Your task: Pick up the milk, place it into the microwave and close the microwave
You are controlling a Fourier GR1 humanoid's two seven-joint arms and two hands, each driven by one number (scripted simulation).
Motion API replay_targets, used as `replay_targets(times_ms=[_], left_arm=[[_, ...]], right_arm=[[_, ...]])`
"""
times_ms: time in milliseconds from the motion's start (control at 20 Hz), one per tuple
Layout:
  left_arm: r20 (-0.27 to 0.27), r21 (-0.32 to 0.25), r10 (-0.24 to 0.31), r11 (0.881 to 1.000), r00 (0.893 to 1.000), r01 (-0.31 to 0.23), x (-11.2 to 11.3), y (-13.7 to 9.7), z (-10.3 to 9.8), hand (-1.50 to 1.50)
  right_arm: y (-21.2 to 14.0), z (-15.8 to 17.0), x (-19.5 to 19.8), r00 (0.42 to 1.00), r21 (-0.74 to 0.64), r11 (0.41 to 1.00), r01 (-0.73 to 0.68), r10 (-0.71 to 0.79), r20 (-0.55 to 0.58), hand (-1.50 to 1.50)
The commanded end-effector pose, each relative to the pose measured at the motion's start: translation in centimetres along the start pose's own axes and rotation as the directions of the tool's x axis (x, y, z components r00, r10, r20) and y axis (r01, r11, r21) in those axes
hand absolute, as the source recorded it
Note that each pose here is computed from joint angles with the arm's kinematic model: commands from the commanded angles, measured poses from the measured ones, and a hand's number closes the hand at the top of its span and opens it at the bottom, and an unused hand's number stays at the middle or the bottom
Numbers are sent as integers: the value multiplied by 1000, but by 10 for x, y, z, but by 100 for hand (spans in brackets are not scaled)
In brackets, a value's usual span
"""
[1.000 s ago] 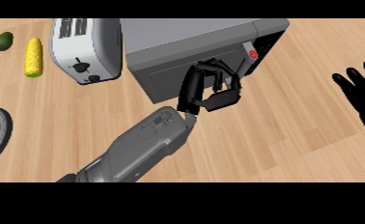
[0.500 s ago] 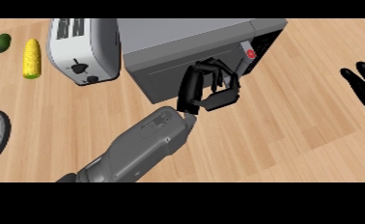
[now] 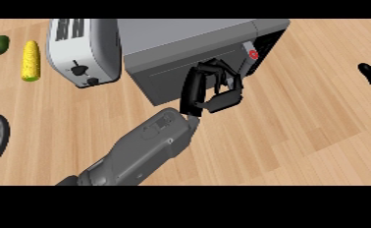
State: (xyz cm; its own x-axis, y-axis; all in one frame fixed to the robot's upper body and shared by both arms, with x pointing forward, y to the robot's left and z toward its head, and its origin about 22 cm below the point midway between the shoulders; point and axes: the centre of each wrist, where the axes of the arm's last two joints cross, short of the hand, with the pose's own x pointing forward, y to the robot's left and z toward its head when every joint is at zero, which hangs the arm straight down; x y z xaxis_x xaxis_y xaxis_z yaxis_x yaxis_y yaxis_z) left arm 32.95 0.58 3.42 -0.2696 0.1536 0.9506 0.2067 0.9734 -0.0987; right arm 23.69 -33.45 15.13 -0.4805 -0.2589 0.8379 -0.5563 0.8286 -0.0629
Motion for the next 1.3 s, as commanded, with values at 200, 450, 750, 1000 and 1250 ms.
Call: replay_targets(times_ms=[200, 450, 750, 1000, 1250], left_arm=[[12, 68, -13, 998, 1000, 12, 6, 9, -27, 150], [14, 58, -1, 998, 1000, 0, 5, 8, -27, 150], [25, 52, -2, 999, 1000, 1, 3, 8, -26, 150], [22, 50, 1, 999, 1000, -2, 0, 8, -24, 150], [32, 56, 5, 998, 999, -7, 1, 9, -26, 150]], right_arm=[[-7, -1, 9, 1000, 1, 1000, 0, 0, -13, -150], [-6, -8, 15, 1000, 18, 1000, -1, 1, -2, -150], [-12, -7, 18, 1000, 35, 999, 21, -21, -7, -150], [-9, -12, 19, 998, 96, 994, 56, -56, -7, -150], [-10, -14, 23, 998, 104, 992, 67, -65, -19, -150]])
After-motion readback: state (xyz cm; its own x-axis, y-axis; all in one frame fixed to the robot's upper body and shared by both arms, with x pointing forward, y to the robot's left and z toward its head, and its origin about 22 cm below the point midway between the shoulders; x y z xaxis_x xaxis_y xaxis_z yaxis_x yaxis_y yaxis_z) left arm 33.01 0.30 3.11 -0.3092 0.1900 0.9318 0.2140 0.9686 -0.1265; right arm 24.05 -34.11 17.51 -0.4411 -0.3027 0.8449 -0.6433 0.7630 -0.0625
